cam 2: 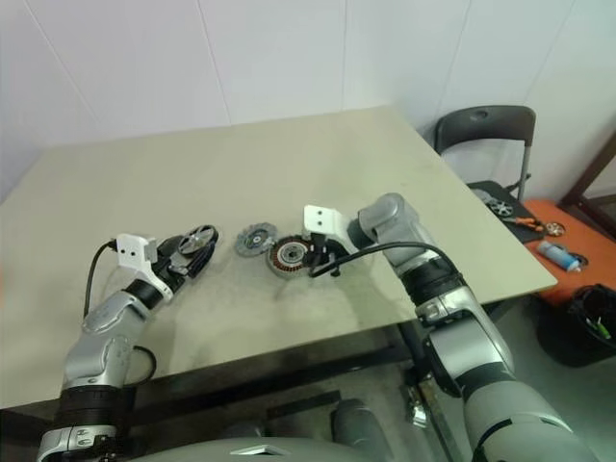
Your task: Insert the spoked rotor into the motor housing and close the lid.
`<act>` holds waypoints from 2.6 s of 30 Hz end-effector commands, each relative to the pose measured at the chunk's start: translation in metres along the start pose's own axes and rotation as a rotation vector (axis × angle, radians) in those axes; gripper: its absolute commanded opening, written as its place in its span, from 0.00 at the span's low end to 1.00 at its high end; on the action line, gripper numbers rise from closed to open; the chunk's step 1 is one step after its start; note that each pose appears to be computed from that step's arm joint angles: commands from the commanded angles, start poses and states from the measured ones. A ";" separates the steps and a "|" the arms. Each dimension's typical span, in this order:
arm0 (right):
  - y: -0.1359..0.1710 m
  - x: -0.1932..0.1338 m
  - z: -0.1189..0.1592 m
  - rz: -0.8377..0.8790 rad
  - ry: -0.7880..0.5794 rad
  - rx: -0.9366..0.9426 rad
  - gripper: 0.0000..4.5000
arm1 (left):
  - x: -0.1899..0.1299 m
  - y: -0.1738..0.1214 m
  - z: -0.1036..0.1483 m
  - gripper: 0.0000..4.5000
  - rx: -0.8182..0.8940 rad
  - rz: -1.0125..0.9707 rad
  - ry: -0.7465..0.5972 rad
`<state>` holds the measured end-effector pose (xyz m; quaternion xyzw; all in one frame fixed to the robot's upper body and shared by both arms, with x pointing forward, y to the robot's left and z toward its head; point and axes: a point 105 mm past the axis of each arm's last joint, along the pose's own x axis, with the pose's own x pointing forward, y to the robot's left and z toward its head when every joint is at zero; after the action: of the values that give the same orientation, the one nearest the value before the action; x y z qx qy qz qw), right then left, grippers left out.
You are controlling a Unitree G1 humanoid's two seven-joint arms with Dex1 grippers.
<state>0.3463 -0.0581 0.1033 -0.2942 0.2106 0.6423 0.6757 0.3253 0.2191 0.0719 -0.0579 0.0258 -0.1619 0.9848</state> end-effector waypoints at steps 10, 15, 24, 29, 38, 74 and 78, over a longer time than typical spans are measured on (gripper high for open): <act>-0.002 -0.024 0.026 0.046 0.050 -0.391 0.17 | 0.007 0.002 0.018 1.00 0.041 -0.025 -0.040; -0.001 -0.016 0.021 0.082 0.113 -0.446 0.39 | 0.006 0.001 0.016 1.00 0.038 -0.024 -0.037; -0.009 0.011 0.018 0.059 0.134 -0.519 0.39 | 0.006 0.000 0.018 1.00 0.038 -0.019 -0.046; -0.015 0.017 0.018 0.047 0.123 -0.501 0.39 | 0.003 -0.002 0.016 1.00 0.036 -0.018 -0.042; -0.012 0.015 0.008 0.079 0.144 -0.493 0.39 | 0.001 -0.004 0.015 1.00 0.032 -0.019 -0.039; -0.017 0.022 0.017 0.054 0.077 -0.267 0.01 | 0.004 -0.008 0.017 1.00 0.021 -0.007 -0.051; -0.007 0.020 0.012 0.061 0.031 0.082 0.01 | 0.003 -0.007 0.014 1.00 0.018 -0.001 -0.048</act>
<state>0.3530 -0.0416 0.0807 -0.3128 0.2569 0.6547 0.6384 0.3250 0.2134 0.0742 -0.0612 0.0241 -0.1590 0.9851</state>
